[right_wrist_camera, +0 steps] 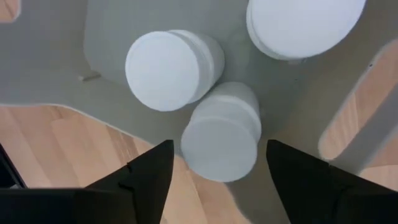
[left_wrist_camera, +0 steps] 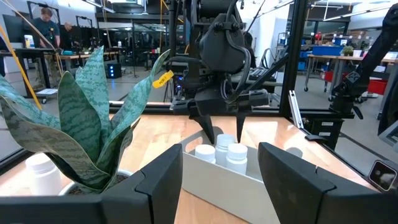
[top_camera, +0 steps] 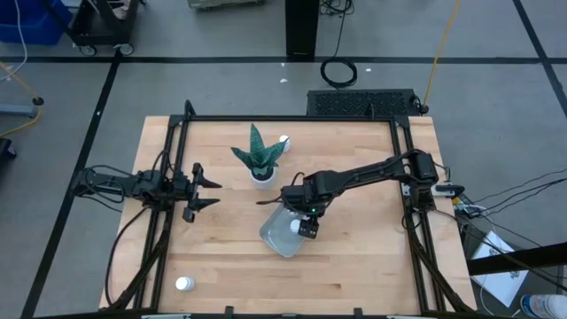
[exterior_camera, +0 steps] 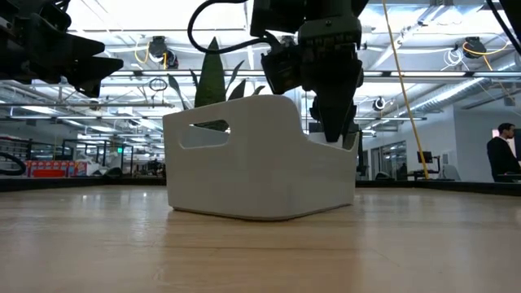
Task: Pick and place pill bottles into a basket
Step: Put the white medicine bottle into the gray bin
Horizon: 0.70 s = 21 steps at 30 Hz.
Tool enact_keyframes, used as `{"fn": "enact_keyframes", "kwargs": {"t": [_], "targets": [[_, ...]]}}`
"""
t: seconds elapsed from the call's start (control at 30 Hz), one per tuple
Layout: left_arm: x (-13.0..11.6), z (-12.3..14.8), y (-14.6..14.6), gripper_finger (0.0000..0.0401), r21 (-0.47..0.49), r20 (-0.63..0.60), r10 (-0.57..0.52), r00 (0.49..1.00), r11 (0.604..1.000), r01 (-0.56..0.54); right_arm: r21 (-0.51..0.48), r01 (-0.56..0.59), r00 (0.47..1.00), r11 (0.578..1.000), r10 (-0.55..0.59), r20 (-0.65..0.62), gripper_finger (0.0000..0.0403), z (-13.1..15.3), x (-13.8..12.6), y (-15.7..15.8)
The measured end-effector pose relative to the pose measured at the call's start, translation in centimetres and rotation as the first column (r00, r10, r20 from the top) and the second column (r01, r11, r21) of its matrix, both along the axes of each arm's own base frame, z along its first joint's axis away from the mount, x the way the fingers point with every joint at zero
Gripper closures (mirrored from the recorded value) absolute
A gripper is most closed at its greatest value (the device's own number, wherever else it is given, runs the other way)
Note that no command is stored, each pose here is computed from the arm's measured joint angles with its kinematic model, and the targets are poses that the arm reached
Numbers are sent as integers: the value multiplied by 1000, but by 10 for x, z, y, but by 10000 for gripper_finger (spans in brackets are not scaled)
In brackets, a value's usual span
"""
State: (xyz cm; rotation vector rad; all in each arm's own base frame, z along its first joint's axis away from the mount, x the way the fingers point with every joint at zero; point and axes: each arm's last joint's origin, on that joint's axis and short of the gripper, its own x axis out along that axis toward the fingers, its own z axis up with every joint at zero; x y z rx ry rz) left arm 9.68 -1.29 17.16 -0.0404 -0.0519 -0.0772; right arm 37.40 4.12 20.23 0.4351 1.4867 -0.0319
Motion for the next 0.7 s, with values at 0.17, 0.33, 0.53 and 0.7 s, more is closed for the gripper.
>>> {"fn": "enact_keyframes", "kwargs": {"t": [0.17,0.33,0.53,0.7], "targets": [[0,0,0,187,0,0,0,1000,1000,0,7,37,999,999,-37,20,151,9,-2,-3],[0,0,0,187,0,-1,0,1000,1000,0,18,71,995,997,-72,66,151,29,-9,-6],[0,0,0,187,0,0,0,1000,1000,0,25,111,982,994,-114,154,176,61,-22,-8],[0,0,0,187,0,0,0,1000,1000,0,-62,149,955,987,-127,268,285,93,-40,-11]]}}
